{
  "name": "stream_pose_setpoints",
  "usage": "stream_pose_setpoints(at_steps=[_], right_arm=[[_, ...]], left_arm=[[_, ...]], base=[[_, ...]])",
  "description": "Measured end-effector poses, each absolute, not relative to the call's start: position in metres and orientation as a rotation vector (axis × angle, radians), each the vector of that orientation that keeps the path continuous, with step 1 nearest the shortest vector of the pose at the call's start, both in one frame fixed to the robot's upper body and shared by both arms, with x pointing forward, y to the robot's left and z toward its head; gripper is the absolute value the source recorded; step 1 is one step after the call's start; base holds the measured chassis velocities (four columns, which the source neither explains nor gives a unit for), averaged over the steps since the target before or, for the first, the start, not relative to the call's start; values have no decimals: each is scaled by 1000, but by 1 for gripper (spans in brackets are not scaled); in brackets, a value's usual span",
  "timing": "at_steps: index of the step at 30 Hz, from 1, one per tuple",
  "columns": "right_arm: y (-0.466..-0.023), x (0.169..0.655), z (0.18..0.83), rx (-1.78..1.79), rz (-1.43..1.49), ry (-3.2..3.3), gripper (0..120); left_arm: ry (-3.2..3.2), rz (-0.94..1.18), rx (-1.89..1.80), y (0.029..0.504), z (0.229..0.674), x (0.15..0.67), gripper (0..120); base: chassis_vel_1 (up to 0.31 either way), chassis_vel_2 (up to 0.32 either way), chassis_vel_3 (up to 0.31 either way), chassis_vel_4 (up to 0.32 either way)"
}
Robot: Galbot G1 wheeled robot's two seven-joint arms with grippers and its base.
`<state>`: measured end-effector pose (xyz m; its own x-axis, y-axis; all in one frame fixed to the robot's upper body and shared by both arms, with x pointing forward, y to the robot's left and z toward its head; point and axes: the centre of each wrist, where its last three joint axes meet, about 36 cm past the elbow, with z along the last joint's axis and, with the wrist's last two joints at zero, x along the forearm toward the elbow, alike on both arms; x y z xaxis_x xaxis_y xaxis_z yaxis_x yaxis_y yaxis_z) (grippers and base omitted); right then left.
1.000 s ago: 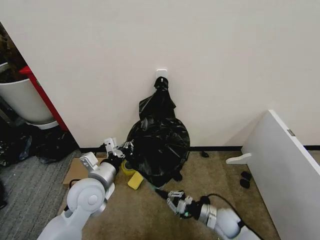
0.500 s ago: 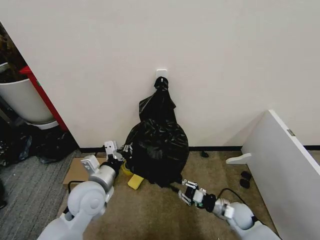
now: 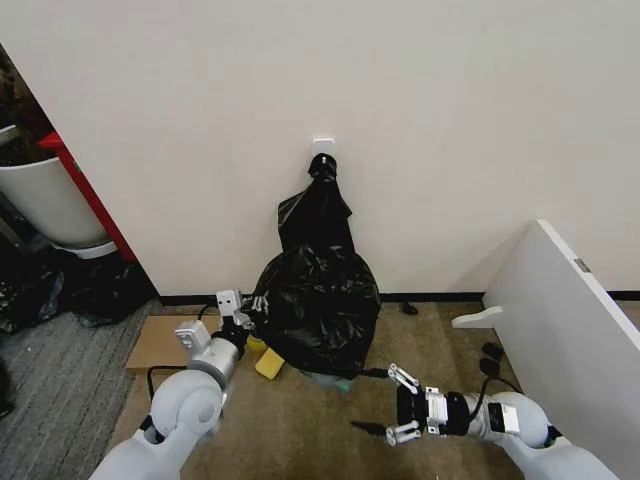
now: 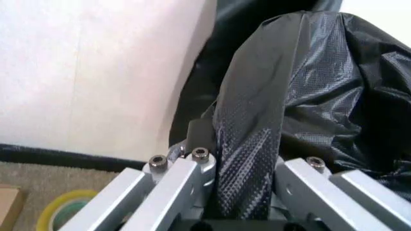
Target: Place the garbage bag over the trash bin.
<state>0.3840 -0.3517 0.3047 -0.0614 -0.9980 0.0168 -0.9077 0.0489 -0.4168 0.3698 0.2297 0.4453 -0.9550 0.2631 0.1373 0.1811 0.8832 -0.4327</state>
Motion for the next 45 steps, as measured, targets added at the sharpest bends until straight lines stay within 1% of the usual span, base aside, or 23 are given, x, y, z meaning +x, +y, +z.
stream_pose_setpoints(at_steps=[2,4,5,9,11,14,18,20,24,28,34,42,45], right_arm=[[-360,390,302,-1942,-562,2038,97],[-359,392,300,-1922,-566,2045,99],[-354,391,299,-1885,-505,2068,100],[-307,377,303,-1740,-112,2126,100],[-289,371,309,-1745,-20,2092,100],[-280,368,312,-1773,-17,2060,100],[-272,363,307,-1757,-143,2095,100],[-271,362,307,-1753,-149,2100,100],[-252,361,297,-1650,-182,2203,100],[-243,362,294,-1598,-205,2254,100],[-224,359,283,-1372,-240,2445,100],[-208,359,269,-1269,-210,2548,100],[-207,365,257,-1269,-265,2566,100]], left_arm=[[-2868,643,-327,234,449,372,3],[-2875,647,-317,237,451,374,3],[-2880,651,-309,240,453,375,3],[-2885,669,-288,244,456,379,3],[-2883,678,-281,244,457,380,3],[-2881,681,-278,244,458,381,3],[-2870,690,-281,244,460,382,3],[-2870,690,-282,244,460,382,3],[-2864,696,-294,241,461,382,3],[-2861,697,-313,238,463,384,3],[-2854,706,-329,236,466,381,3],[-2847,733,-335,234,469,380,3],[-2830,767,-348,231,474,378,3]], base=[[0,0,0,0],[0,0,0,0],[0,0,0,0],[0,0,0,0],[0,0,0,0],[0,0,0,0],[0,0,0,0],[0,0,0,0],[0,0,0,0],[0,0,0,0],[0,0,0,0],[0,0,0,0],[0,0,0,0]])
